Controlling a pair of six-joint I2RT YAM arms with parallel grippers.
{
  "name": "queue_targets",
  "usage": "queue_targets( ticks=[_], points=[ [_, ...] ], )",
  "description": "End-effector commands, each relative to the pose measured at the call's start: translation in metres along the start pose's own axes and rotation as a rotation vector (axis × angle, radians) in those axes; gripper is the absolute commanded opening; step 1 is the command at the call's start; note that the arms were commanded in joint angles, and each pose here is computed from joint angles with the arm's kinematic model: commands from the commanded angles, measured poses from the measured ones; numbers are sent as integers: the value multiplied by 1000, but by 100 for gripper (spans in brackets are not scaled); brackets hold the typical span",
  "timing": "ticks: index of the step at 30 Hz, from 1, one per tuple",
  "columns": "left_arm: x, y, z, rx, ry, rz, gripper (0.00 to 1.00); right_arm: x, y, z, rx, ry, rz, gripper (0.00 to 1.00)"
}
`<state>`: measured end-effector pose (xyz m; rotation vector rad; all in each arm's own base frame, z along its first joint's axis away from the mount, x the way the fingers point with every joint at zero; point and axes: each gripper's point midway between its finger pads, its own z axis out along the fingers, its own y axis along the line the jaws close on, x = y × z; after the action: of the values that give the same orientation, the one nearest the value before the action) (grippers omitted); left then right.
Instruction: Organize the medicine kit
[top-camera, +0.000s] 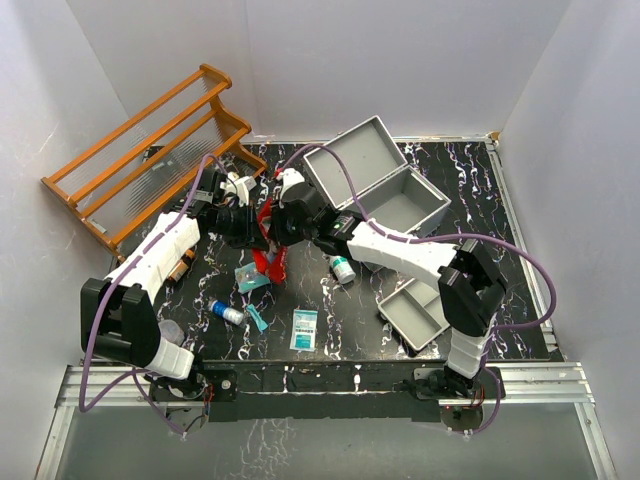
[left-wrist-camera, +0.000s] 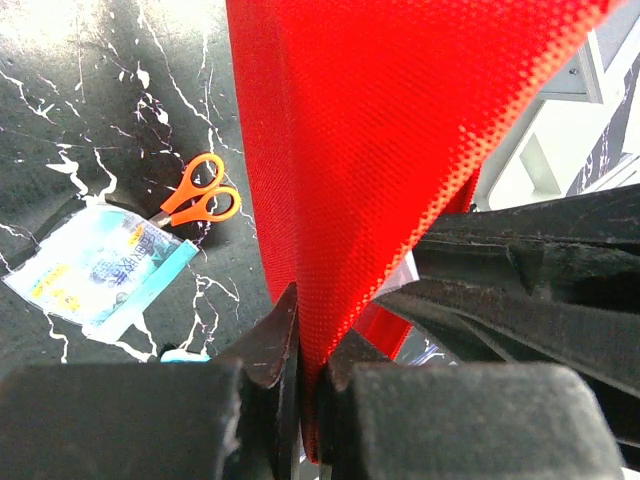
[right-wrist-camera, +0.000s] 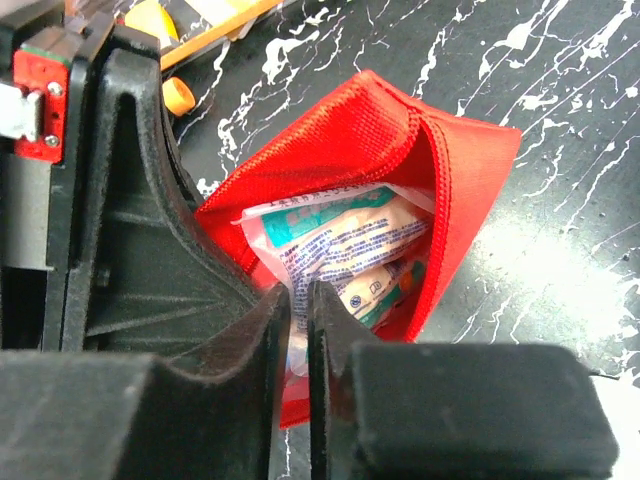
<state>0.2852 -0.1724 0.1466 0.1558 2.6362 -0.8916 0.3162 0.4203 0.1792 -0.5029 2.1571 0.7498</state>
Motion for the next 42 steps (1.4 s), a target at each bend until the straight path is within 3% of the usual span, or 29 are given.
queue_targets(
  ticks=[1,4,14,22,29,34,42],
  points=[
    [-2,-12,-13,29,-47,49,0,-40,11,-12,-14,-146,112,6],
    [-2,-10,-13,22,-59,66,0,-47,13,-22,-8,-163,190,0],
    [-9,-13,-22,28,-161,156,0,-55,10,-49,-46,-155,472,0],
    [-11,-22,-25,67,-177,160,0,-44,9,-30,-57,-109,472,0],
    [-9,-23,-26,72,-171,166,0,-42,-11,-14,68,-100,495,0],
    [-8,-23,-24,83,-170,168,0,-51,-19,-13,118,-138,594,0],
    [-12,-16,-22,46,-188,165,0,-54,-1,-21,47,-97,752,0]
  ],
)
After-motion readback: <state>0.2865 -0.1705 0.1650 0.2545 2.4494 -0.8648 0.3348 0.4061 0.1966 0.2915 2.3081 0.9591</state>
